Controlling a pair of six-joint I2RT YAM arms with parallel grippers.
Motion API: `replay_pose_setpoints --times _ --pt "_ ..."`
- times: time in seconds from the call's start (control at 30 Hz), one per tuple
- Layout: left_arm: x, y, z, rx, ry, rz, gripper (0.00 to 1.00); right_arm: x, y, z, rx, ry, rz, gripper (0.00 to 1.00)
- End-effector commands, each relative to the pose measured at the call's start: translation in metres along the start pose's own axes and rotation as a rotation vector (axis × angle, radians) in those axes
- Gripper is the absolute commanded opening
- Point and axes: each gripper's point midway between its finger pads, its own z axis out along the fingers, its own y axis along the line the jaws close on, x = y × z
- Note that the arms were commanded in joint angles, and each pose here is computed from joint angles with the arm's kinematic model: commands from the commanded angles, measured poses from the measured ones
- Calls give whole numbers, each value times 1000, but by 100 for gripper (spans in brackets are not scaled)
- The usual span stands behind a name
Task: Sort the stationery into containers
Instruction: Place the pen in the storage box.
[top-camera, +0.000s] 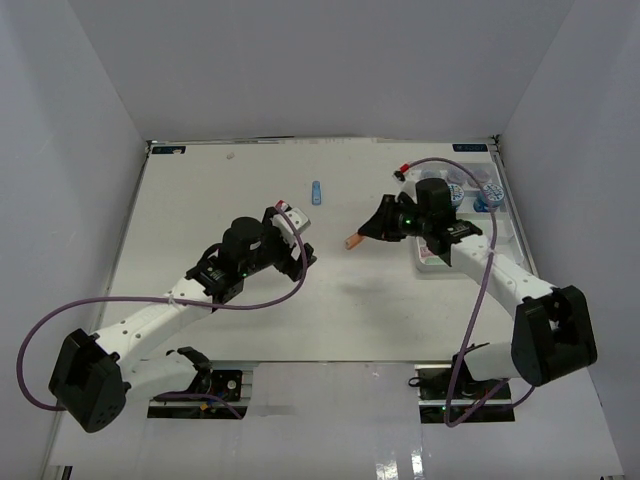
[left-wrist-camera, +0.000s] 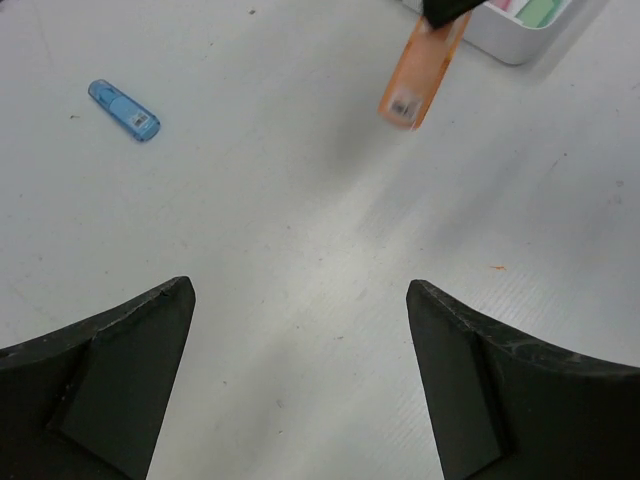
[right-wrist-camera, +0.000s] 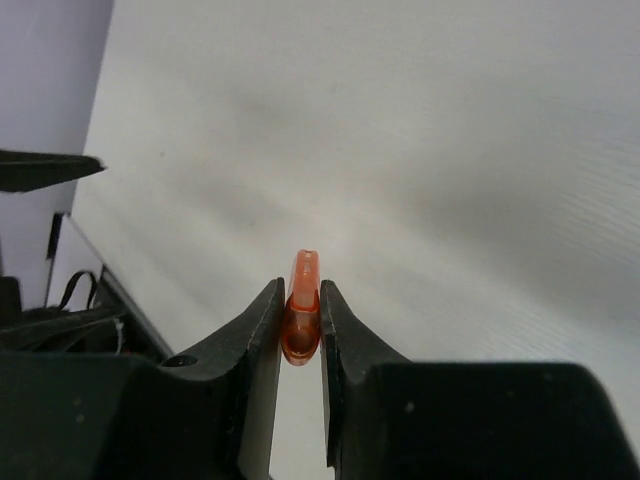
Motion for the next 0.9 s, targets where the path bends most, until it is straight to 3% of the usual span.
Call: replay_pose_setpoints --times 0.0,0.27,0.53,0.87 --pt "-3 13 2 -94 0 -79 98 -12 -60 -41 182 -74 2 9" --pt "12 32 12 -208 88 -153 98 -21 -160 -118 454 -206 129 9" --pt "27 36 19 -243 149 -199 98 -9 -201 -145 539 -227 238 13" --pt "47 50 27 -348 237 -340 98 -10 -233 -149 632 -216 319 39"
